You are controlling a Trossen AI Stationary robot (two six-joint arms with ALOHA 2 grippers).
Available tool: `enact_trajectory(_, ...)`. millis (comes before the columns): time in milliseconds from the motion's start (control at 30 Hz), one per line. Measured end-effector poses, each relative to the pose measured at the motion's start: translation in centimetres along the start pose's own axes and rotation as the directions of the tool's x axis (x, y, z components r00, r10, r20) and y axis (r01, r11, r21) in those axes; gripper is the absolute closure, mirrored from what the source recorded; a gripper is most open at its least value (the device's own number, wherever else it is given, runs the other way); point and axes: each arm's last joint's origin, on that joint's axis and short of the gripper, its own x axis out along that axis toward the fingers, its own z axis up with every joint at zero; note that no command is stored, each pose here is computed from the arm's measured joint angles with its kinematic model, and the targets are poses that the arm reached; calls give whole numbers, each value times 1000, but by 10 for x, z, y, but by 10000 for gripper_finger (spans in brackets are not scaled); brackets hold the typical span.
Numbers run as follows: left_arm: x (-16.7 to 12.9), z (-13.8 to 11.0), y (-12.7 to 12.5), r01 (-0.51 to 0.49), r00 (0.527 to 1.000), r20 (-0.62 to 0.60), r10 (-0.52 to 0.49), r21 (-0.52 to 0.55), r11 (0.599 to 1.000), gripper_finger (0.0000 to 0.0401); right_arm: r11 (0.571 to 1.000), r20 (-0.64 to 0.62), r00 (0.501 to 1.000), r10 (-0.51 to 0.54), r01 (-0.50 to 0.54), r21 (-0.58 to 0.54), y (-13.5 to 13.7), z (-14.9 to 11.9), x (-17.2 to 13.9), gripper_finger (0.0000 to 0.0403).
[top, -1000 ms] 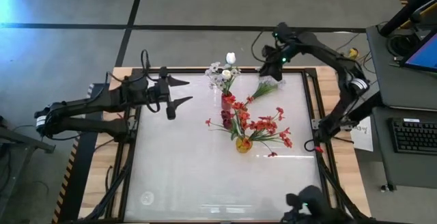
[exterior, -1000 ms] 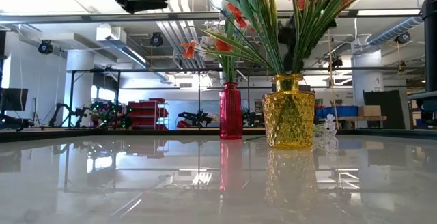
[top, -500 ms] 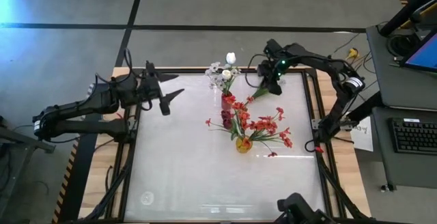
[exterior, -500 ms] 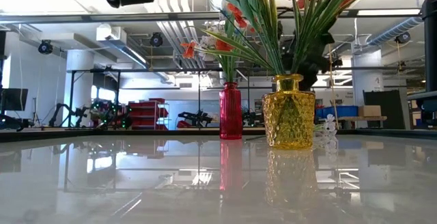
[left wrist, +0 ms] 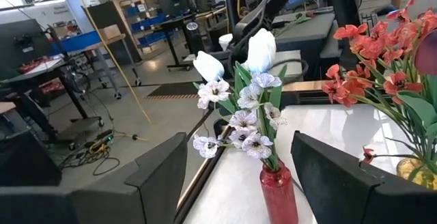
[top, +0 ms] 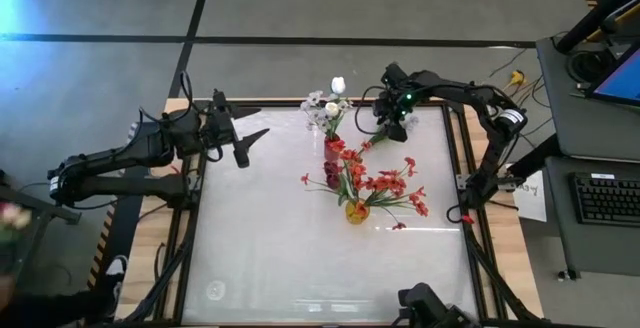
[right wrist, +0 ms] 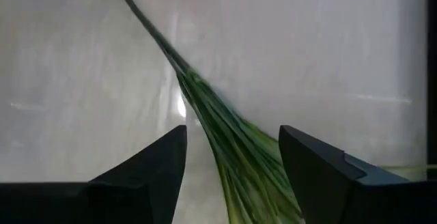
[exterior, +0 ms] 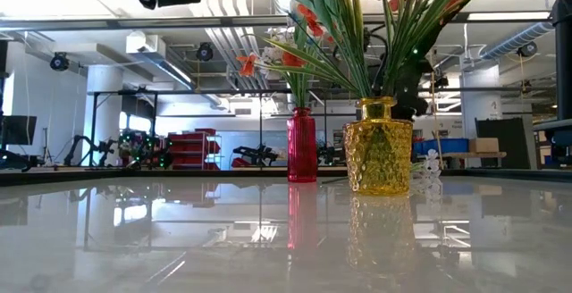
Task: Sort flowers into vase by color
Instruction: Put the white flowers into the red vase
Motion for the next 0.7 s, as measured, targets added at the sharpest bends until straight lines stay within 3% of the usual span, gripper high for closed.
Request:
enact_trajectory(300,0,1,0,-2,1000,8,2,12,1000,155,997,-38,998,-46,44,-64,5,-1,14,178)
enact_trajectory(700,1,0,0,-2,1000,6,2,13,1000,155,989,-70,990,-120,113,-95,10,-25,39,177)
